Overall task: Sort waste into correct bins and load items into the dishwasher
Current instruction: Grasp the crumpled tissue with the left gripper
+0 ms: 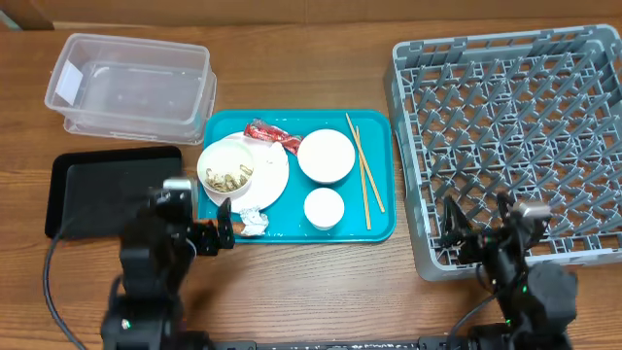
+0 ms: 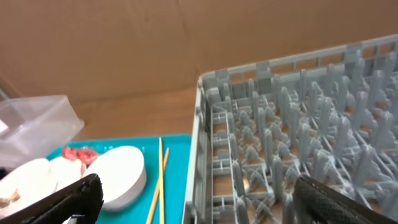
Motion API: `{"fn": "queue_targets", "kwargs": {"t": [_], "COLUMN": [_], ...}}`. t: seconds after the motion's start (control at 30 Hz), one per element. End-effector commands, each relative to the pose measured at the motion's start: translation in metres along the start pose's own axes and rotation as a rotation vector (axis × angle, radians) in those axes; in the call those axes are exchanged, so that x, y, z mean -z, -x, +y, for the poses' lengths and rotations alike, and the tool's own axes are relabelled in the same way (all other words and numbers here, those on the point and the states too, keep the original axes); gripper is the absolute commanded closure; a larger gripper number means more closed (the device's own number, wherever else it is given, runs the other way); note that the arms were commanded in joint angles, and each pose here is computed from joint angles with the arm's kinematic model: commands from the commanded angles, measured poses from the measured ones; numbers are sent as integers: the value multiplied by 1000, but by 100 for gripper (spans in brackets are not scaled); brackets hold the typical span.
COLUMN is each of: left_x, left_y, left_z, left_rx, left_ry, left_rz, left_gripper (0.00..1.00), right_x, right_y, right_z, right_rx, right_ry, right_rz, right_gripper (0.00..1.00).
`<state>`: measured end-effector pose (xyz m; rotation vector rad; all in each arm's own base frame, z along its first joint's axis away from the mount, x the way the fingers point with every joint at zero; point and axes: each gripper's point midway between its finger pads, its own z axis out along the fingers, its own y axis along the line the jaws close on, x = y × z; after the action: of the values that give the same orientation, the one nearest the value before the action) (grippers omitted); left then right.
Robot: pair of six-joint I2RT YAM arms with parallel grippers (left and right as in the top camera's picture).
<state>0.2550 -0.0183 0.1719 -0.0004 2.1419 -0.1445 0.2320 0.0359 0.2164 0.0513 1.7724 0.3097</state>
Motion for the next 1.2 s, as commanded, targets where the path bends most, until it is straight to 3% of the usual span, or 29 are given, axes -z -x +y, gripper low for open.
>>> {"fn": "queue_targets", "kwargs": {"t": [0.0, 0.3, 0.53, 0.87, 1.17], "left_x": [6, 32, 22, -6, -45], "left_y": [22, 18, 18, 5, -44], "left_z": [-22, -31, -30, -35, -39], "left_rx": [80, 197, 206, 307, 387], "left_ry": [-111, -100, -95, -53, 118], "left_rz": [112, 509, 555, 651, 873], "left_gripper": [0, 0, 0, 0, 5], "right_x": [-2, -14, -24, -30, -29], "right_y": [23, 9, -19, -12, -12], "right_z": [5, 2, -8, -13, -15], "right_rx": [-13, -62, -86, -73, -68], "right_ry": [-21, -115, -181, -210, -223], "right_rz": [79, 518, 768, 751, 755], "right_gripper": [0, 0, 0, 0, 0]}}
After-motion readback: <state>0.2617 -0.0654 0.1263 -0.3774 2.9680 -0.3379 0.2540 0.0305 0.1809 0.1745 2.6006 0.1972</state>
